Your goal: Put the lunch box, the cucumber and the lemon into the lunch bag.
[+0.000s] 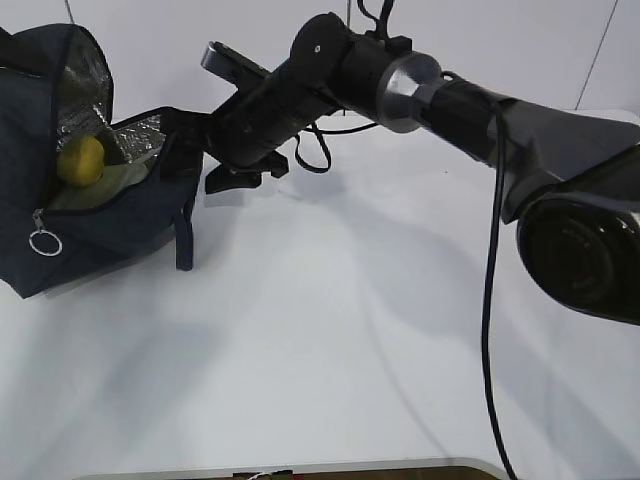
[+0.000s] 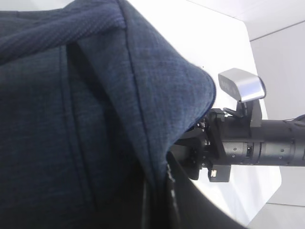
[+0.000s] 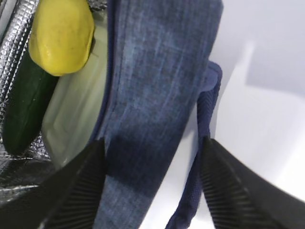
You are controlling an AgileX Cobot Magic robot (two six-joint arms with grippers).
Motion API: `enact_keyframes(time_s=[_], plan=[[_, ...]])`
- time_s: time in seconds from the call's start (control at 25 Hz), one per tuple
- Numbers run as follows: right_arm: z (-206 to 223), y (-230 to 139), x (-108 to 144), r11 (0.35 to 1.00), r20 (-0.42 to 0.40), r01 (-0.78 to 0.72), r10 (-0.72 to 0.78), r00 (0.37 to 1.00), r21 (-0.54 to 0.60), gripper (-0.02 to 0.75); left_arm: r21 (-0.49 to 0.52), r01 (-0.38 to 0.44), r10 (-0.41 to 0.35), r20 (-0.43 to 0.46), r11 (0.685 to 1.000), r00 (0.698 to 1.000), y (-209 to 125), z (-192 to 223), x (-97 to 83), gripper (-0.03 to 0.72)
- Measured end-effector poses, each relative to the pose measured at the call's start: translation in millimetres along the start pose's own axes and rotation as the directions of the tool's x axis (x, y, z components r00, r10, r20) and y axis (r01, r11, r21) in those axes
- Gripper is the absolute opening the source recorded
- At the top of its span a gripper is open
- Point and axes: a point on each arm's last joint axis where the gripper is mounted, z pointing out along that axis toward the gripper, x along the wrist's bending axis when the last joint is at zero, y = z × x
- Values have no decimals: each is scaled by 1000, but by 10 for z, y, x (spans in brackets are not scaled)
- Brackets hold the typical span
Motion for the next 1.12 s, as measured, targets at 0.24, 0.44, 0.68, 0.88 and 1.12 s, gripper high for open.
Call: enact_keyframes(time_s=[0.24, 0.44, 0.68, 0.88, 1.12], plan=[[5, -16, 12, 1000, -4, -1, 1, 1000, 14, 495, 0, 0, 0, 0, 1000, 1000, 0, 0, 0, -14], [28, -47, 31, 999, -7, 4, -3, 1000, 33, 491, 0, 0, 0, 0, 1000, 1000, 0, 0, 0, -14], [51, -79, 39, 998, -10, 5, -5, 1000, 55, 226, 1, -1, 1, -1, 1000, 1000, -1, 0, 1, -14], [48, -113, 40, 996, -11, 5, -4, 1000, 93, 20, 2, -1, 1, -3, 1000, 1000, -2, 0, 3, -14], [-13, -146, 11, 981, 55, 90, -100, 993, 169, 16, 40, 2, 0, -56, 999, 998, -37, -13, 37, -14]])
